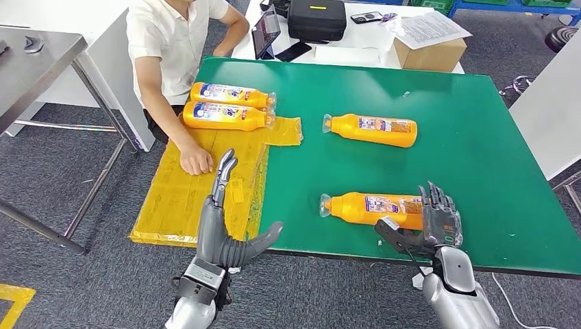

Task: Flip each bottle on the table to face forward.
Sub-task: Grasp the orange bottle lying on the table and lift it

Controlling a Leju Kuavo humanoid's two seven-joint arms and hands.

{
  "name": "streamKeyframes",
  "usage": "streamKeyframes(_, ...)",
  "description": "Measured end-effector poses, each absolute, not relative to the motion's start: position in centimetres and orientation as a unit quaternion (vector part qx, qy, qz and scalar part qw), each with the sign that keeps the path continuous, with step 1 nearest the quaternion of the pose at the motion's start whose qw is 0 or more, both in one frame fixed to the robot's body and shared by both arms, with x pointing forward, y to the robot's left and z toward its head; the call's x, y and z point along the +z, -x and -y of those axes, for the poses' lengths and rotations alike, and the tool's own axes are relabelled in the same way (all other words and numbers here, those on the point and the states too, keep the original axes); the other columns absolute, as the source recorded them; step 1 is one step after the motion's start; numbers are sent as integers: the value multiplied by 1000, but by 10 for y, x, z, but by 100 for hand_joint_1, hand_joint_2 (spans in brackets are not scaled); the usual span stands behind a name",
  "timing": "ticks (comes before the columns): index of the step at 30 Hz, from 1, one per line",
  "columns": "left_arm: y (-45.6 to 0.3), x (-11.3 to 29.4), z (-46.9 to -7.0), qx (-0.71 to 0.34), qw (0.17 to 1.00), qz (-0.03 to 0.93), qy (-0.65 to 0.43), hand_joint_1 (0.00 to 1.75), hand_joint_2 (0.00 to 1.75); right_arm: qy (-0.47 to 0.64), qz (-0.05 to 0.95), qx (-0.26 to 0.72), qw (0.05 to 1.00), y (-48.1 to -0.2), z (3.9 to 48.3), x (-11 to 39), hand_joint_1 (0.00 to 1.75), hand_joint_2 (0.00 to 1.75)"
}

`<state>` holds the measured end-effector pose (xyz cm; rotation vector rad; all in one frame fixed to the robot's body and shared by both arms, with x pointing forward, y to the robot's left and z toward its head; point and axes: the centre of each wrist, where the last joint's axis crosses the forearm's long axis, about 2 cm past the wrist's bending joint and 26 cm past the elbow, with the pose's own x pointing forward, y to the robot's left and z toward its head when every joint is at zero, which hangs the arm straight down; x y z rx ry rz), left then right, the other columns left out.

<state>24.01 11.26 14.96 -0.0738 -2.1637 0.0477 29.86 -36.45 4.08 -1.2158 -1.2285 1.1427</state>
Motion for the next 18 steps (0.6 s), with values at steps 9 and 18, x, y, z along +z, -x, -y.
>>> streamKeyframes(9,-242,152,-113,21,470,882,34,0,175,477,516,526,479,-330,353,55,0,175)
streamKeyframes(18,-245,155,-112,21,474,879,45,0,175,436,495,555,508,-352,342,65,49,175)
